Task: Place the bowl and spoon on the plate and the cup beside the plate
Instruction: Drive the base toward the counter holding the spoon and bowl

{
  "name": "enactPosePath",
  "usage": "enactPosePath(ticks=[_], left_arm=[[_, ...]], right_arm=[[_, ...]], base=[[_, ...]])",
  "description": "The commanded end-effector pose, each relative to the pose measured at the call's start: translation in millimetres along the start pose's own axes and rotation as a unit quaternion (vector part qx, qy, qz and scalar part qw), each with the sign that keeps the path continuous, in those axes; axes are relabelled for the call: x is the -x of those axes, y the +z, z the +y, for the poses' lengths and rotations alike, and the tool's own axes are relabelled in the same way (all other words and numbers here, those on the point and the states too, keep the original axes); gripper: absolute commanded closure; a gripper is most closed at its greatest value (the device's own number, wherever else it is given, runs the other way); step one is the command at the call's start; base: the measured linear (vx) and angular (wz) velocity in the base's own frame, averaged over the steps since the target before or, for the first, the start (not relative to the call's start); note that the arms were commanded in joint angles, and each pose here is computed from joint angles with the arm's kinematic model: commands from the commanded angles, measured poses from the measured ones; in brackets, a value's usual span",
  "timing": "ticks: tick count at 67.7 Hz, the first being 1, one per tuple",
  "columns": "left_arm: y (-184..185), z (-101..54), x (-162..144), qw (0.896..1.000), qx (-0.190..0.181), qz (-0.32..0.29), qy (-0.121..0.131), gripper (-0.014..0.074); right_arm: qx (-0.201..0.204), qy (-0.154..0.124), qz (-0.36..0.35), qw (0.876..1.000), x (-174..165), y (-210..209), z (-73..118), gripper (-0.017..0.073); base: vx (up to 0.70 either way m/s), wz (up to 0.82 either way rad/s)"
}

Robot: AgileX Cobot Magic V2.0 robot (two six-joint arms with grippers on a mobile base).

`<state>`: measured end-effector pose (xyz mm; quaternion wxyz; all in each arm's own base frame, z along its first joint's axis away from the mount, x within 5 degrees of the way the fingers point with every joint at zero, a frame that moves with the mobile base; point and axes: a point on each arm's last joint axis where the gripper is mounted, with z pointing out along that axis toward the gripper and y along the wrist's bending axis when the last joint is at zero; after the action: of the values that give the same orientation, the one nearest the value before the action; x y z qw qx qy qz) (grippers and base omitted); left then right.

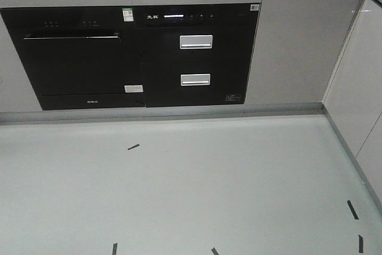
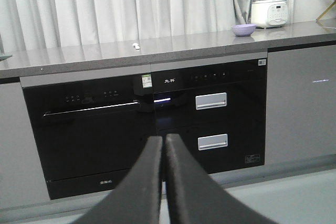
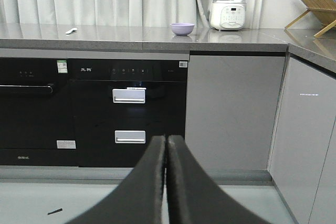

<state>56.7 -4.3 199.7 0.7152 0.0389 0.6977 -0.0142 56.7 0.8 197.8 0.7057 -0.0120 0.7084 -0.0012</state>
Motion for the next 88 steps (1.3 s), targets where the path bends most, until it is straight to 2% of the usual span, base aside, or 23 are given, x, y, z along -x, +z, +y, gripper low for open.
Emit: enactPosePath(ticks=[1, 88], left_arm=[[-2.1, 0.4, 16.2, 0.999, -0.001, -0.054, -0.007, 0.06], [-2.1, 0.4, 16.2, 0.999, -0.001, -0.054, -0.007, 0.06]], right_arm=[[-0.002, -0.006, -0.043, 0.999, 6.3, -1.2, -0.1, 0.0564], [-0.002, -0.006, -0.043, 0.999, 6.3, -1.2, -0.1, 0.0564]], base=[[0.17, -0.03], [0.23, -0.05]])
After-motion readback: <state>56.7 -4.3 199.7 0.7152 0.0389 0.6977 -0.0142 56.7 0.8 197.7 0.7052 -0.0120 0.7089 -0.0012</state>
